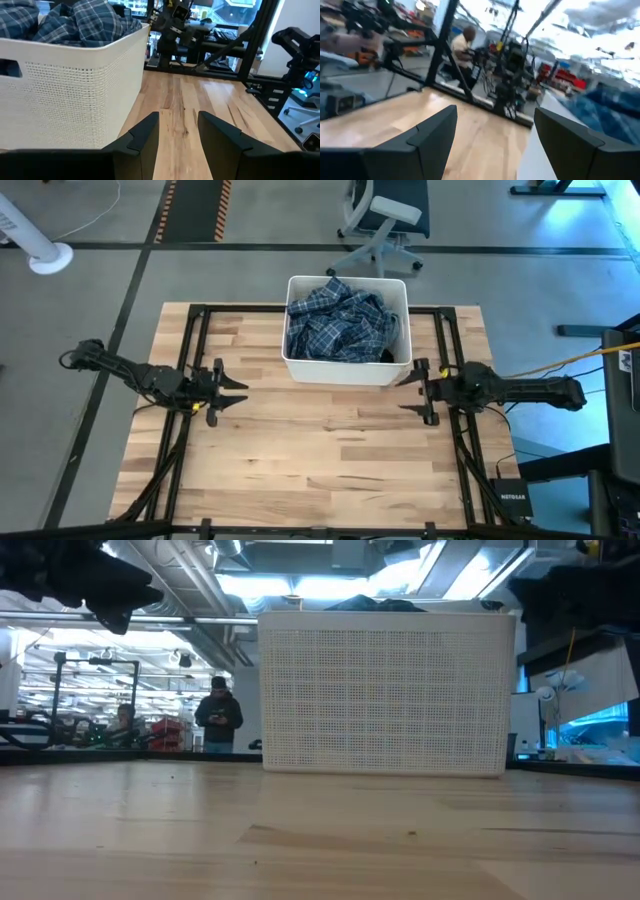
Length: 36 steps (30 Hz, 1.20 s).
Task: Sort clothes
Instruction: Return to Home Position
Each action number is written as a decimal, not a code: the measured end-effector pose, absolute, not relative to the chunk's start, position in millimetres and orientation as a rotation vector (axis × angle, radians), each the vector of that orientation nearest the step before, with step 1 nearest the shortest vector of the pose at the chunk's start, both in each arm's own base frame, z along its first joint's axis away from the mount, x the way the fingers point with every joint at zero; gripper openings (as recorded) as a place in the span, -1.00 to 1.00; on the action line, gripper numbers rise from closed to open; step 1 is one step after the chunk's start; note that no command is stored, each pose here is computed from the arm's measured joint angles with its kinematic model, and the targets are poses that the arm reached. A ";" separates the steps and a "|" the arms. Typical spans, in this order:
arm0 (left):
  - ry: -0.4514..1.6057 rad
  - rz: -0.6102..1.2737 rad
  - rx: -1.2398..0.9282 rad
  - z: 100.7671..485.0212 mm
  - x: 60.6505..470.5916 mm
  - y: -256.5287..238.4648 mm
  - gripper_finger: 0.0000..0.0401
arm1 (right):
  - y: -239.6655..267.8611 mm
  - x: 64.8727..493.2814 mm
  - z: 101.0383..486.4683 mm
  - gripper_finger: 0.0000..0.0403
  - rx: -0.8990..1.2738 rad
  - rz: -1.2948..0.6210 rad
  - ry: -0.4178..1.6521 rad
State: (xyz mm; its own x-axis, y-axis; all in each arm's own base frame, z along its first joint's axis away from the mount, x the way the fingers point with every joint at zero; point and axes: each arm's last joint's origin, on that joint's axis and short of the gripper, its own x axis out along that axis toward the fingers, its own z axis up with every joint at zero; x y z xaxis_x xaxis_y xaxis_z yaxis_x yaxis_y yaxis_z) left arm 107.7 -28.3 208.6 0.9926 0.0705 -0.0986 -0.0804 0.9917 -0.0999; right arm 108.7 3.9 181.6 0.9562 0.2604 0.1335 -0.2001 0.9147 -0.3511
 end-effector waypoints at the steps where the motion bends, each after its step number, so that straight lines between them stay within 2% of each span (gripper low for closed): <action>1: 0.093 0.076 -0.107 207.3 107.1 -28.0 -0.35 | 3.5 108.9 180.4 0.42 -0.340 0.227 -0.166; 6: 0.092 0.076 -0.100 204.1 105.9 -27.6 -0.35 | -0.7 109.8 178.3 0.42 -0.383 0.080 -0.122; 14: 0.120 0.076 -0.074 200.6 103.3 -26.6 -0.35 | -5.6 110.3 161.7 0.42 -0.391 -0.052 0.079; 24: 0.084 0.063 -0.068 194.2 92.0 -22.5 -0.35 | -6.2 110.2 159.0 0.42 -0.391 -0.068 0.110; 29: 0.067 -0.083 -0.089 174.8 89.7 -25.8 -0.35 | -6.3 110.1 157.8 0.42 -0.391 -0.067 0.122; 36: 0.007 -0.026 0.006 176.1 91.2 -20.5 -0.35 | -6.3 110.1 157.7 0.42 -0.396 -0.066 0.124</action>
